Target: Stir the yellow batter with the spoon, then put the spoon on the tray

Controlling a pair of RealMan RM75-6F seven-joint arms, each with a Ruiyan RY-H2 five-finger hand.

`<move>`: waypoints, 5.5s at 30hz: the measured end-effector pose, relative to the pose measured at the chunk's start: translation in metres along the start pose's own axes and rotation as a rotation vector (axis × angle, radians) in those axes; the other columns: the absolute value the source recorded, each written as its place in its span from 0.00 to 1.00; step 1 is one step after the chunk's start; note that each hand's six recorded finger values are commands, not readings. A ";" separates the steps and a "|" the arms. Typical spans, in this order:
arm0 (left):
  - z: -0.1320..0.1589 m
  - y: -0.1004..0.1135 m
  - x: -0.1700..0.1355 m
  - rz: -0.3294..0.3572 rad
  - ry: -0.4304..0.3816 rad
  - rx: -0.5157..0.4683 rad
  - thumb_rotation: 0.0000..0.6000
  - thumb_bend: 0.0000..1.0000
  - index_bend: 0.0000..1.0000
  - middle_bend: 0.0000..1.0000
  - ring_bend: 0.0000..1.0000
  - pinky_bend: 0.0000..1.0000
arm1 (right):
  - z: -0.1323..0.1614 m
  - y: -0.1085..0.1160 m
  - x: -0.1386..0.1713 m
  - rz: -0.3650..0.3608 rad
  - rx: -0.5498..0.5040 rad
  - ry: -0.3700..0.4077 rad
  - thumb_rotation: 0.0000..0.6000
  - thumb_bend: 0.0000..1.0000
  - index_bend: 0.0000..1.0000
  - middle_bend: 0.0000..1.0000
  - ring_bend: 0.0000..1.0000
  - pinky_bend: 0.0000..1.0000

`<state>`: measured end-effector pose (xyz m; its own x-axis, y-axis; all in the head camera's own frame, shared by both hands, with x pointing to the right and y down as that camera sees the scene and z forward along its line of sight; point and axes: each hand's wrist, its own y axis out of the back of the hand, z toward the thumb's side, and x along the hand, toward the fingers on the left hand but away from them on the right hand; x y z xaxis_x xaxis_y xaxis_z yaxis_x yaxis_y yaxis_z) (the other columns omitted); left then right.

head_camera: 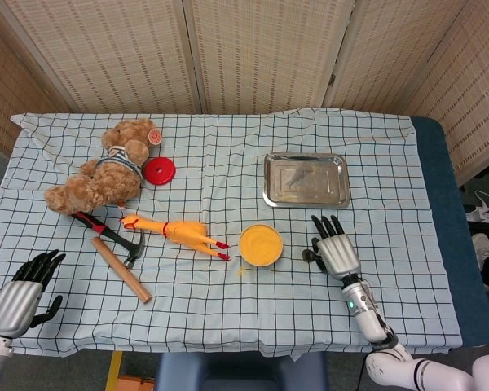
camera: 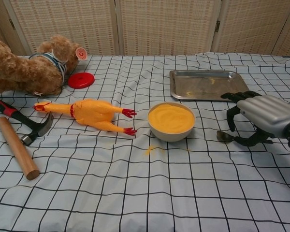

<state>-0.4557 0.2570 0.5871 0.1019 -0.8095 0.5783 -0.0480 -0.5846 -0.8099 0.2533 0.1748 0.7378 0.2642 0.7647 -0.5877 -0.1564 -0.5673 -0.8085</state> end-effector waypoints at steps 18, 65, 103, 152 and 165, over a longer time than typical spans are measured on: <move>0.000 0.000 0.000 -0.004 -0.001 -0.001 1.00 0.44 0.00 0.00 0.00 0.14 | -0.003 -0.010 0.000 0.055 0.003 -0.016 1.00 0.33 0.55 0.00 0.00 0.00; 0.001 0.010 -0.007 0.019 -0.027 -0.031 1.00 0.44 0.00 0.00 0.00 0.14 | 0.104 0.073 -0.040 -0.013 0.035 0.133 1.00 0.39 0.38 0.00 0.00 0.00; 0.002 0.000 -0.003 -0.014 -0.008 -0.002 1.00 0.44 0.00 0.00 0.00 0.14 | 0.015 0.041 -0.021 -0.245 0.043 0.085 1.00 0.34 0.47 0.00 0.00 0.00; 0.001 0.001 -0.002 -0.019 -0.006 -0.010 1.00 0.44 0.00 0.00 0.00 0.14 | 0.028 0.042 -0.024 -0.215 0.020 0.100 1.00 0.42 0.80 0.03 0.00 0.00; 0.003 0.001 -0.004 -0.016 -0.018 -0.009 1.00 0.44 0.00 0.00 0.00 0.14 | 0.034 0.069 -0.025 -0.082 -0.065 0.110 1.00 0.60 0.86 0.07 0.00 0.00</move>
<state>-0.4528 0.2597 0.5831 0.1209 -0.7987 0.5894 -0.0548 -0.5982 -0.7994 0.2040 0.1269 0.6953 0.3769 0.7733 -0.5099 -0.0691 -0.5255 -0.8480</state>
